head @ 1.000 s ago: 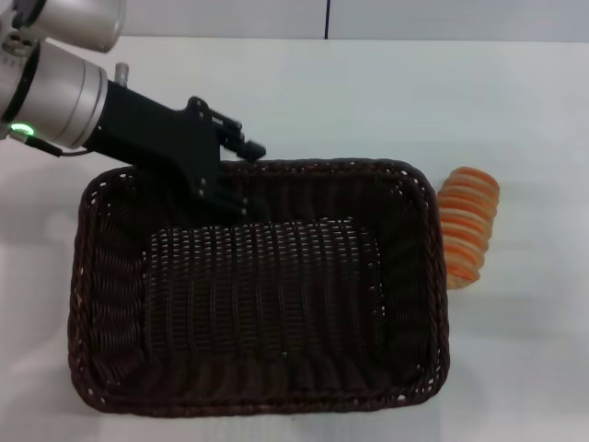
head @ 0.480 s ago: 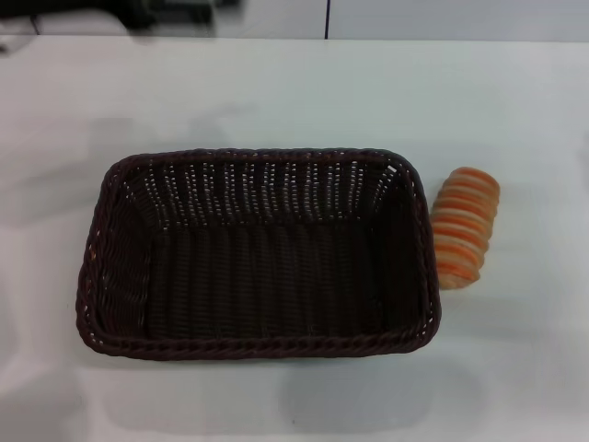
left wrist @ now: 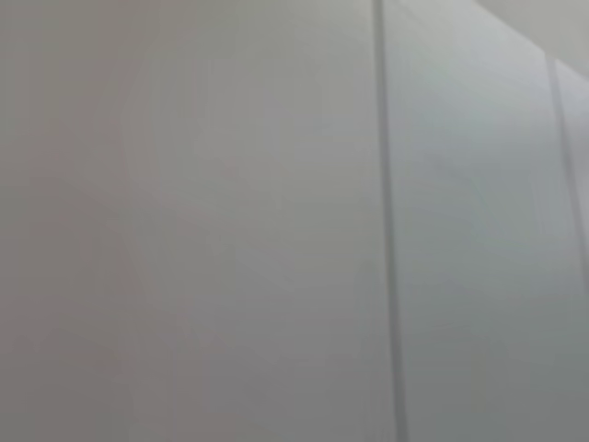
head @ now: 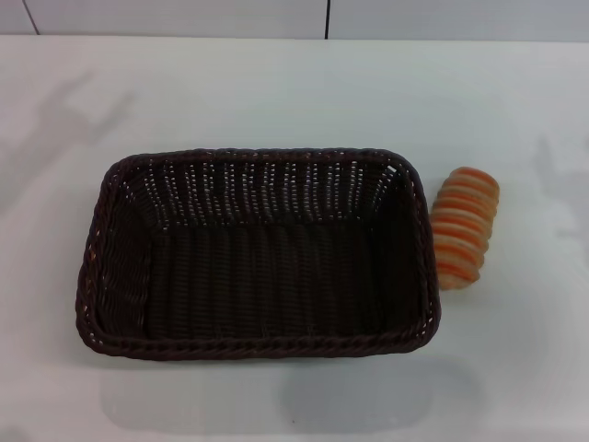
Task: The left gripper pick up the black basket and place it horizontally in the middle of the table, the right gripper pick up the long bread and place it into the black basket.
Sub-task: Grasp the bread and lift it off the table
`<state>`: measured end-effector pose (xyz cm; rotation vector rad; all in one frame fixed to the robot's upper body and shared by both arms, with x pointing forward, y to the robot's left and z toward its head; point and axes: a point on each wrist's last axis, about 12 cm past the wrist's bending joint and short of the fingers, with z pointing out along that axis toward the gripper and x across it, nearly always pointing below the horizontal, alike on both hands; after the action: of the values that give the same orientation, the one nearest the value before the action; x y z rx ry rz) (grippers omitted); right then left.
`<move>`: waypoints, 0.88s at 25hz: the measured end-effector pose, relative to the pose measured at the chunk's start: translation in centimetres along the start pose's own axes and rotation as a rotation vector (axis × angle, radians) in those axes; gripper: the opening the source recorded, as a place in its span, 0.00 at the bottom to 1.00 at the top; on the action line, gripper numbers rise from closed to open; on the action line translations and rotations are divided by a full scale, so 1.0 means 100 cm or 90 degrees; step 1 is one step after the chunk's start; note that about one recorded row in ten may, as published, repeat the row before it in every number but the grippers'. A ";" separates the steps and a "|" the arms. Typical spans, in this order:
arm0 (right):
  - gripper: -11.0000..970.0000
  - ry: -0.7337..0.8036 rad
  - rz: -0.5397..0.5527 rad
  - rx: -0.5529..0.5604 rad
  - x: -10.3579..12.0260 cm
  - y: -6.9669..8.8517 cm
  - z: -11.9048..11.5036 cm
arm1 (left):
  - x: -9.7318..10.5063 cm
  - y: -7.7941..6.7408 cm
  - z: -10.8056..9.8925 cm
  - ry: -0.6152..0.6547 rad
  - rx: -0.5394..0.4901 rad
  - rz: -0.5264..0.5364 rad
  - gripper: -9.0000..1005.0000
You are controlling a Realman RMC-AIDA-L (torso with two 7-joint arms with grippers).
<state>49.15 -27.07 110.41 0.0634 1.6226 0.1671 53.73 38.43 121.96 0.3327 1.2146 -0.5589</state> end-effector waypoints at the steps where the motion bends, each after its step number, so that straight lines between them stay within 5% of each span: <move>1: 0.69 0.024 0.003 -0.004 -0.001 0.003 0.001 | 0.000 0.004 -0.008 -0.006 -0.019 -0.004 0.81; 9: 0.69 0.171 0.016 -0.043 -0.007 0.025 0.005 | 0.003 0.014 -0.034 -0.027 -0.076 -0.025 0.81; 22: 0.69 0.272 0.031 -0.070 -0.009 0.040 0.015 | 0.001 0.014 -0.037 -0.028 -0.074 -0.019 0.81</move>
<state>50.43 -23.12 111.79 -0.0192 2.0346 0.3232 51.61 41.48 120.59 0.2037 1.2049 -0.5168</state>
